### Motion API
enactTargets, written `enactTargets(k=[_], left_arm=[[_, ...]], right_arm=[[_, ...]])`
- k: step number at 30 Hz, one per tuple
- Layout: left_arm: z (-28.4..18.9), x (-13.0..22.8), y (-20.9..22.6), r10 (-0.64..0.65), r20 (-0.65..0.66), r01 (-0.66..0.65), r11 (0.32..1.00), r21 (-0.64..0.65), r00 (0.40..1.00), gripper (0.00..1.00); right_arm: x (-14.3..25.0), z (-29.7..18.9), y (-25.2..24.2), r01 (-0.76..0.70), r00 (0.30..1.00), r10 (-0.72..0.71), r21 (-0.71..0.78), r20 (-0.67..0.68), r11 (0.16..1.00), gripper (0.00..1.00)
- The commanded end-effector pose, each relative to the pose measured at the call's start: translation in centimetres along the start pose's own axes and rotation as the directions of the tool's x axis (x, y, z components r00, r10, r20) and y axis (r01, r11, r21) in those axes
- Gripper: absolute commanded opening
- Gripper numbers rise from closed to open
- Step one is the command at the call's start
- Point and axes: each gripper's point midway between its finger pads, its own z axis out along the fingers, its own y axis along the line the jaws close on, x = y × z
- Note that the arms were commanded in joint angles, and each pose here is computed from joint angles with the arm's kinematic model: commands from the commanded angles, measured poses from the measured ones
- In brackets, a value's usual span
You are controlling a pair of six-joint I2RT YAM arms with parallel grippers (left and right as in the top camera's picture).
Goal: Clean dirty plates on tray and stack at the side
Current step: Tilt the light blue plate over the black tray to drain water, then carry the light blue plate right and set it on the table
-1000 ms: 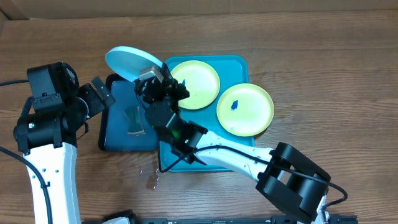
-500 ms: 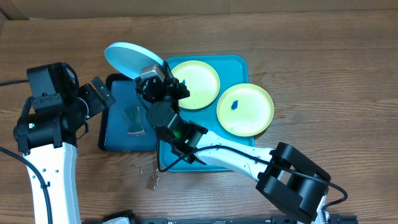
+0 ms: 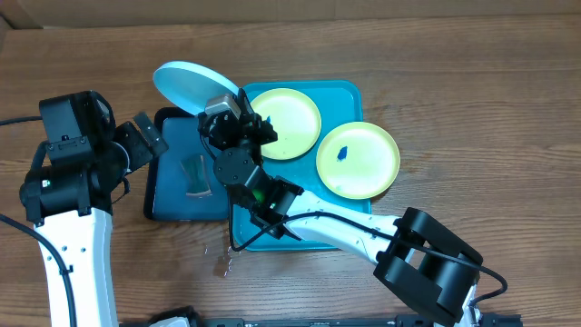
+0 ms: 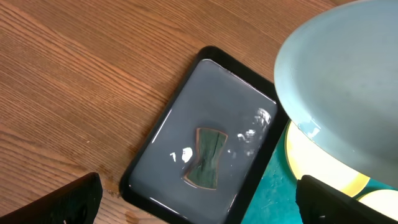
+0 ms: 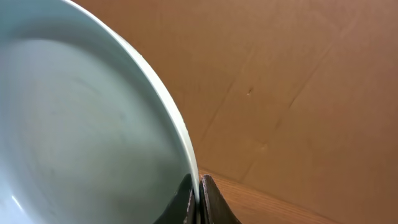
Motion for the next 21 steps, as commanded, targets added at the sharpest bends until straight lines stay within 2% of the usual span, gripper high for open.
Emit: enactTargets(k=[1, 6, 10, 13, 17, 19, 21], left_arm=[[-0.3, -0.6, 0.1, -0.009, 0.019, 0.009, 1.0, -0.007, 1.0, 1.0], [-0.3, -0.6, 0.1, -0.009, 0.019, 0.009, 1.0, -0.007, 1.0, 1.0], [-0.3, -0.6, 0.1, -0.009, 0.019, 0.009, 1.0, -0.007, 1.0, 1.0], [-0.3, -0.6, 0.1, -0.009, 0.018, 0.009, 1.0, -0.007, 1.0, 1.0], [-0.3, -0.6, 0.1, -0.009, 0.018, 0.009, 1.0, -0.007, 1.0, 1.0], [-0.3, -0.6, 0.1, -0.009, 0.019, 0.009, 1.0, -0.007, 1.0, 1.0], [-0.3, -0.6, 0.1, -0.009, 0.019, 0.009, 1.0, -0.007, 1.0, 1.0]], right_arm=[[-2.9, -0.1, -2.0, -0.072, 0.997, 0.071, 0.03, 0.037, 0.997, 0.04], [-2.6, -0.1, -1.9, -0.098, 0.995, 0.097, 0.027, 0.03, 0.995, 0.04], [-0.8, 0.1, -1.5, -0.158, 0.987, 0.159, 0.018, -0.029, 0.987, 0.04], [1.5, 0.0, -0.2, -0.237, 0.966, 0.233, -0.025, -0.113, 0.971, 0.04], [4.7, -1.3, 4.8, -0.342, 0.917, 0.262, -0.257, -0.301, 0.904, 0.04], [5.6, -1.5, 5.1, -0.42, 0.877, 0.32, -0.248, -0.359, 0.873, 0.04], [5.3, -1.3, 4.6, -0.445, 0.865, 0.347, -0.234, -0.362, 0.865, 0.04]])
